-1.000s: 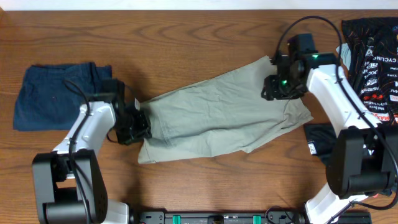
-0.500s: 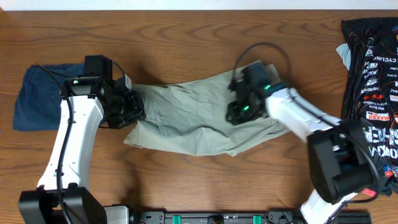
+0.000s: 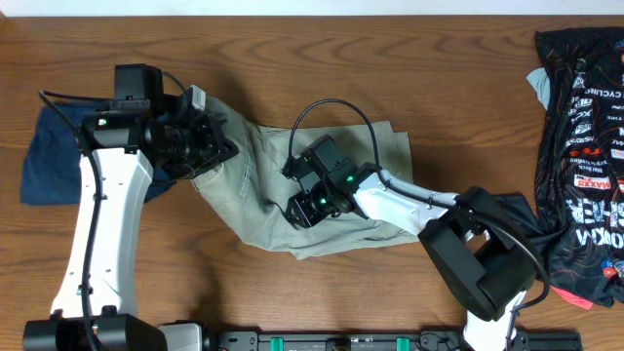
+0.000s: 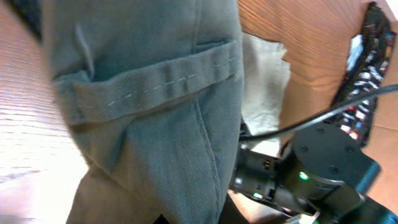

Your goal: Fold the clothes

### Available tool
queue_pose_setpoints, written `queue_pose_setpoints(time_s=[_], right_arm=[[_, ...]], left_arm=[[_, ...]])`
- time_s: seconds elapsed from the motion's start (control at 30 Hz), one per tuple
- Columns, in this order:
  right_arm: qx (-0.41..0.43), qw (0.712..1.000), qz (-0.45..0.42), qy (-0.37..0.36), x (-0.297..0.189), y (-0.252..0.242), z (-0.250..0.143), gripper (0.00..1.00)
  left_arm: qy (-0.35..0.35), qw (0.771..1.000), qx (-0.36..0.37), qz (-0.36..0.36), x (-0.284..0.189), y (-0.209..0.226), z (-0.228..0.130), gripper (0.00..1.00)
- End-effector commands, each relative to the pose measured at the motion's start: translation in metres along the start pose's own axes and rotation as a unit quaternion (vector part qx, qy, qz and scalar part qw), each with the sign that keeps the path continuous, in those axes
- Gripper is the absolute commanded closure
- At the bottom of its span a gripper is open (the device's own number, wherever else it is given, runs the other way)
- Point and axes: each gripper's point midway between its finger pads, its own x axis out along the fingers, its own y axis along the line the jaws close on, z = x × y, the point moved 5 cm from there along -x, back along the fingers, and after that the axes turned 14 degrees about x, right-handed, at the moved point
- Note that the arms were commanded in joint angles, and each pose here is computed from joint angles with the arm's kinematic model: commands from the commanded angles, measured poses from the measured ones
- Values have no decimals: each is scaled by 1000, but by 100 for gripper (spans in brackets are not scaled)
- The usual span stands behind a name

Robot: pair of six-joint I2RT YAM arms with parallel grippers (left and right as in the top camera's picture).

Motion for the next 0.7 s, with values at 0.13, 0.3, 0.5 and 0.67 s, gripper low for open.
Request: queue_pose_setpoints(time_s=[0.13,0.3,0.5,0.67], right_arm=[[61,994,-86,31,-24,-48,3,58],[108,983,-151,-11,-99,-73,25,54],[177,955,-232,-47,-165,-124,22,53],[234,936,-261,-13,-180,-167,-5,57]], left_arm=[[-14,999,10,-32,-11,-15,3,94],[-16,1000,11,-16,-10,-11,3,94],[-24,999,18,-17,-11,-11,7,94],[-32,999,23,-14,-11,-11,10,94]])
